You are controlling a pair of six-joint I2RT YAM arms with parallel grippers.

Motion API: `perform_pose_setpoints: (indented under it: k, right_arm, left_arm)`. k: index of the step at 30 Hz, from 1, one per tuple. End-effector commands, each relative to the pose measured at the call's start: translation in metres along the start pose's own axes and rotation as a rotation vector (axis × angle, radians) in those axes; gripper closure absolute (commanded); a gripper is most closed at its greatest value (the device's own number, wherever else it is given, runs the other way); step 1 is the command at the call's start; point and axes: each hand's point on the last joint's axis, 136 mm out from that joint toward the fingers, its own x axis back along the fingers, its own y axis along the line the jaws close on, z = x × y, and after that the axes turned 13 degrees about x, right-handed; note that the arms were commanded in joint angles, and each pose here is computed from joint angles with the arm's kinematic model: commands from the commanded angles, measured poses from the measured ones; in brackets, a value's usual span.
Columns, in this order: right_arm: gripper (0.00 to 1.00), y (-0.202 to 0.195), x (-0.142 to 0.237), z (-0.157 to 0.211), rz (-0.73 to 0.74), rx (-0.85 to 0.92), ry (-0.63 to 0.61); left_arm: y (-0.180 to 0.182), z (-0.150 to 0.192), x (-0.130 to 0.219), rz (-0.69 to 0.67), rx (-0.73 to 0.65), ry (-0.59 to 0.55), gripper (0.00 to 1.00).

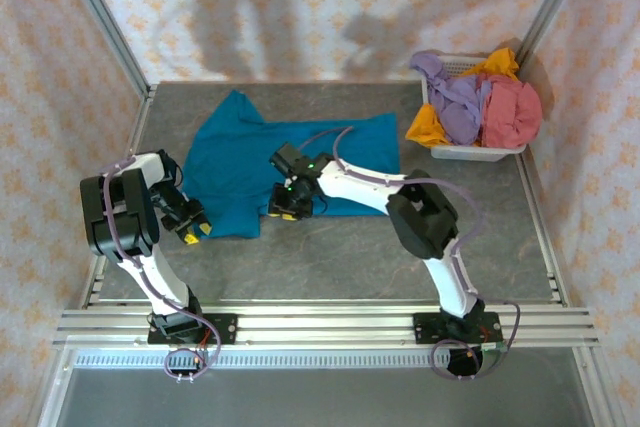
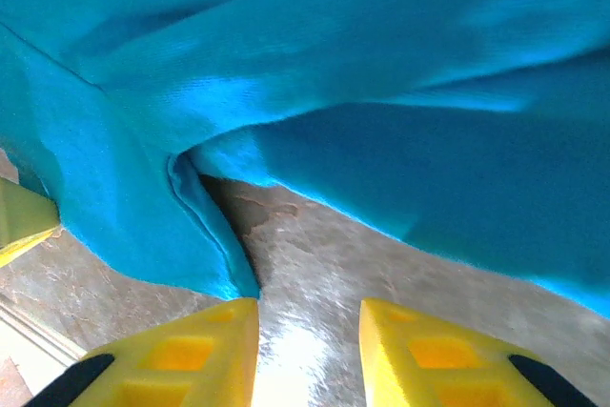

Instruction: Fold and stack the t-shirts

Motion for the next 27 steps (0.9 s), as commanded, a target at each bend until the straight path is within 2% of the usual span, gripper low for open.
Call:
perform_pose_setpoints:
  k: [1, 8, 19, 27]
  right_arm:
    - [0.67, 0.017, -0.008, 0.006, -0.037, 0.031, 0.052]
    - [0.67, 0.033, -0.029, 0.008, -0.077, 0.037, 0.088]
    - [0.69, 0.044, -0.040, 0.006, -0.132, 0.053, 0.111]
    - [0.80, 0.049, -0.044, 0.003, -0.156, 0.056, 0.117]
  left_arm:
    - [-0.003, -0.001, -0.001, 0.006, -0.001, -0.004, 0.79]
    - [-0.008, -0.002, 0.007, 0.026, -0.007, -0.020, 0.91]
    - [-0.016, -0.001, 0.025, 0.061, -0.014, -0.050, 0.97]
    - [-0.022, -0.001, 0.041, 0.082, -0.022, -0.073, 0.99]
